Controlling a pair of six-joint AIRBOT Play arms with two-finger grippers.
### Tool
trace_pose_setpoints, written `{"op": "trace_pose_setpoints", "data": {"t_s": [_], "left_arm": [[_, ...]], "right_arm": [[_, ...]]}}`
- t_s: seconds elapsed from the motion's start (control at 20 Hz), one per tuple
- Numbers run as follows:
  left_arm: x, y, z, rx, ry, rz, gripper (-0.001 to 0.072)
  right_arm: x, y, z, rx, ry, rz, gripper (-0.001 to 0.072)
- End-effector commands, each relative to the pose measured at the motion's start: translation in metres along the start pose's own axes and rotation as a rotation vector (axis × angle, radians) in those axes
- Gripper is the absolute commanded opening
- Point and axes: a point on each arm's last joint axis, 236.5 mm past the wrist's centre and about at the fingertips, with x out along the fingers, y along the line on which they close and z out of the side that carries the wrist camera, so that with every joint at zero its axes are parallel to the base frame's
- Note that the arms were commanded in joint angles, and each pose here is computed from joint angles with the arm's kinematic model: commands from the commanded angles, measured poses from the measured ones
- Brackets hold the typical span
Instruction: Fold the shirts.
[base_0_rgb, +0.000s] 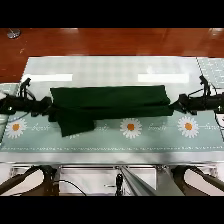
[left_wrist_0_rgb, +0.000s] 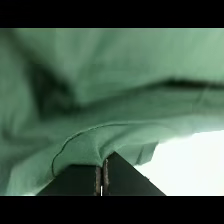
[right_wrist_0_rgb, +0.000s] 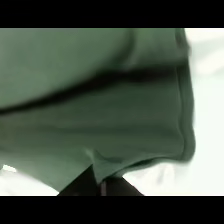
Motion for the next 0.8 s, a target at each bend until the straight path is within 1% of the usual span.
{"op": "trace_pose_setpoints", "data": {"t_s": [0.0, 0.2, 0.4, 0.65, 0.75], "left_arm": [[0.012, -0.015, 0.053, 0.009, -0.031, -0.006, 0.0016], [0.018, -0.022, 0.104, -0.011, -0.045, -0.016, 0.0016], [0.023, -0.021, 0.134, -0.018, -0.071, -0.017, 0.0016], [0.052, -0.011, 0.128, -0.038, 0.006, -0.019, 0.0016], [0.060, -0.010, 0.125, -0.045, 0.022, -0.020, 0.0021]], "right_arm": [[0.004, 0.012, 0.032, 0.027, -0.029, 0.063, 0.0031], [0.016, 0.020, 0.065, 0.046, -0.057, 0.143, 0.0030], [0.027, 0.013, 0.092, 0.092, -0.074, 0.157, 0.0031], [0.060, 0.014, 0.104, 0.071, -0.059, 0.133, 0.0031], [0.069, 0.010, 0.111, 0.102, -0.073, 0.121, 0.0031]]}}
